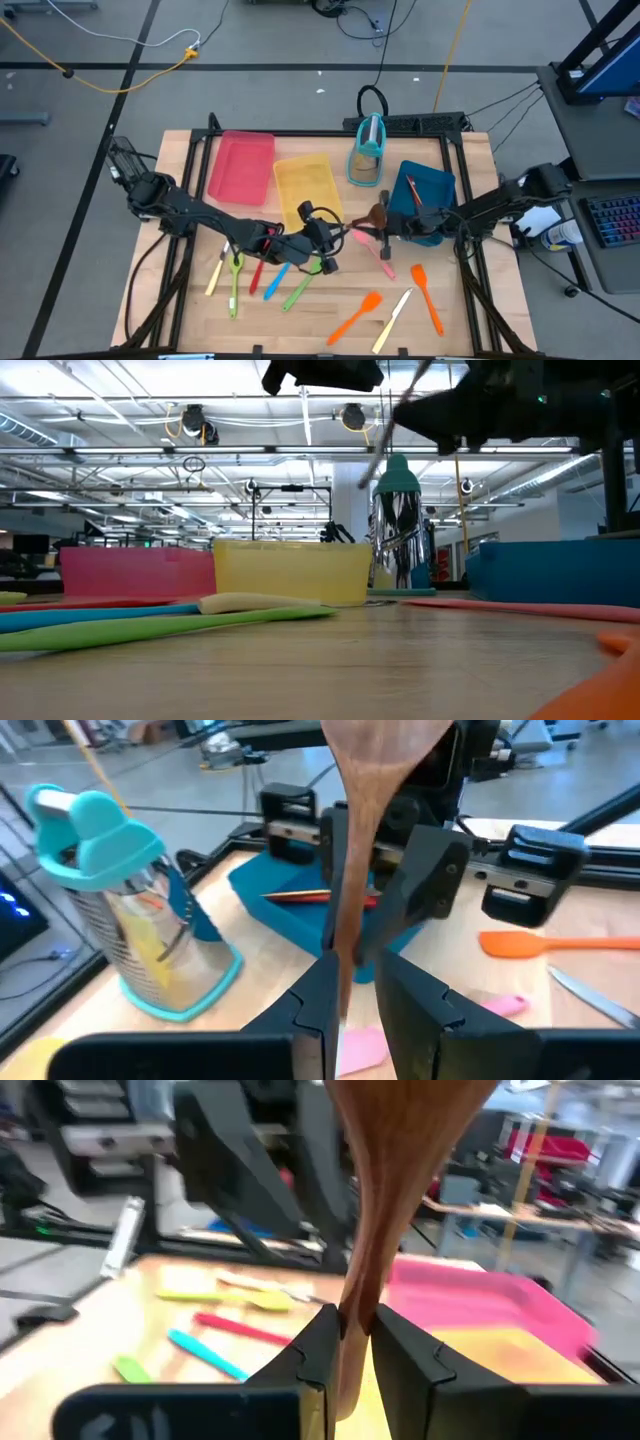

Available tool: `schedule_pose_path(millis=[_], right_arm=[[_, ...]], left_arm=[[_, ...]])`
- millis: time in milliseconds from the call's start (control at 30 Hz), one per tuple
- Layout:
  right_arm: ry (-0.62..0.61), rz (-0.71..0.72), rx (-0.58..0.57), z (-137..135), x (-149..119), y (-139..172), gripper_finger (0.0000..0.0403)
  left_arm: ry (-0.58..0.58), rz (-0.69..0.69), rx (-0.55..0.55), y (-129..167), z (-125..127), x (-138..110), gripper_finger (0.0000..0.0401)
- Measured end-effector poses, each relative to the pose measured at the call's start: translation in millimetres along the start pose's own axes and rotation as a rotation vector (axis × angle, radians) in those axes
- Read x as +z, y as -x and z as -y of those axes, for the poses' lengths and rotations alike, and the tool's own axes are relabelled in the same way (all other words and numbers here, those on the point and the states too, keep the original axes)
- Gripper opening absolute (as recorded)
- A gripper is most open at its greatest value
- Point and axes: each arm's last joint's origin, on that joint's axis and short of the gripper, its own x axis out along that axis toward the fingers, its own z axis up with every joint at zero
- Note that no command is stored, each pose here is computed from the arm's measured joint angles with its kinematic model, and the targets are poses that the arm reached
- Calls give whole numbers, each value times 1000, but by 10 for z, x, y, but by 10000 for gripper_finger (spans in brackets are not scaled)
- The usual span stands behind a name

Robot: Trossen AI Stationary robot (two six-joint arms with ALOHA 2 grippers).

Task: Pick & Place Kitchen Items
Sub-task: Put the brown serving spoon into the blue bin

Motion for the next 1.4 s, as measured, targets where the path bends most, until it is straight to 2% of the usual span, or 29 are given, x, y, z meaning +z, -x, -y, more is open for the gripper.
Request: schedule_pose_path(millis=[133, 400, 600, 767, 833, 900, 1033, 1133, 1300, 1400], right_arm=[[-54, -23, -76, 65, -33, 236, 44], [-260, -82, -296, 200, -198, 670, 44], [-315, -39, -295, 239, -200, 854, 45], [-340, -84, -328, 255, -271, 934, 44], [-355, -112, -362, 261, -307, 947, 42], [-376, -135, -384, 266, -335, 966, 39], [-380, -149, -387, 269, -301, 963, 37], [-377, -158, -387, 276, -189, 936, 37], [-417, -333, -424, 307, 89, 949, 36], [-491, -438, -452, 334, 255, 1007, 36]], left_arm=[[1, -7, 5, -4, -7, -8, 69], [25, -34, 1, -1, -8, -39, 69], [20, -57, -1, 0, -11, -66, 69], [21, -88, -4, 3, -16, -99, 69], [3, -139, -14, 24, -20, -148, 69], [-10, -206, -12, 106, -57, -181, 69], [45, -327, -4, 397, -182, -150, 69], [62, -414, 6, 654, -294, -123, 69], [60, -474, 34, 1013, -488, -48, 69], [45, -483, 45, 1111, -568, -19, 69]])
